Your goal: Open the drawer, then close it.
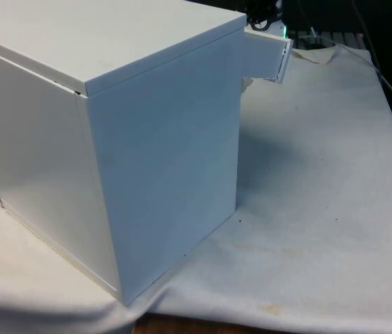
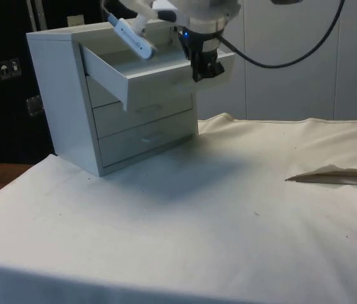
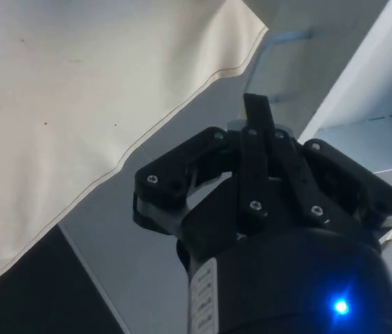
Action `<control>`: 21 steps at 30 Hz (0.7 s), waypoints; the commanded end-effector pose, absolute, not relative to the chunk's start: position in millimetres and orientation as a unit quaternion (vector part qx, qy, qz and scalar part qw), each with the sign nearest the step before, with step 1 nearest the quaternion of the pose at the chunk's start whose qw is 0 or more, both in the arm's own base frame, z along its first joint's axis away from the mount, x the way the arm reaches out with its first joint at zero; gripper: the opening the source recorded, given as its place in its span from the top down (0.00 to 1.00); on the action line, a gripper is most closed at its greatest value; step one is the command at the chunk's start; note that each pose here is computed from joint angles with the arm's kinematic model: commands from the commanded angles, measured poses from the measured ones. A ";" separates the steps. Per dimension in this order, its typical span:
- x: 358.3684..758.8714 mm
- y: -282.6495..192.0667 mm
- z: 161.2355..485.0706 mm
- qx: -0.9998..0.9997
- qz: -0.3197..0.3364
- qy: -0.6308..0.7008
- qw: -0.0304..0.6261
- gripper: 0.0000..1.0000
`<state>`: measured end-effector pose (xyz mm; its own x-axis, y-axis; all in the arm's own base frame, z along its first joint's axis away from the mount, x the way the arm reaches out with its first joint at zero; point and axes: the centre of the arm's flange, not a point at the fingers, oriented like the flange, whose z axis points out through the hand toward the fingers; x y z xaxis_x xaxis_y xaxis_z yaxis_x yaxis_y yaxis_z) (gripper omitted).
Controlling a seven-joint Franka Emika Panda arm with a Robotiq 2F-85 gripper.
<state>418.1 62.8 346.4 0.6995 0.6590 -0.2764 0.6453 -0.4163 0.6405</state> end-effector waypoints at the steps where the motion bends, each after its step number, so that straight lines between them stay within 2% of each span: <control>1: 422.5 62.2 347.0 0.841 0.012 0.387 0.378 1.00; 21: 438.2 54.4 359.1 0.834 -0.018 0.367 0.412 1.00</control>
<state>438.0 56.7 357.3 0.7300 0.6039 -0.3200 0.6231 -0.3957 0.6747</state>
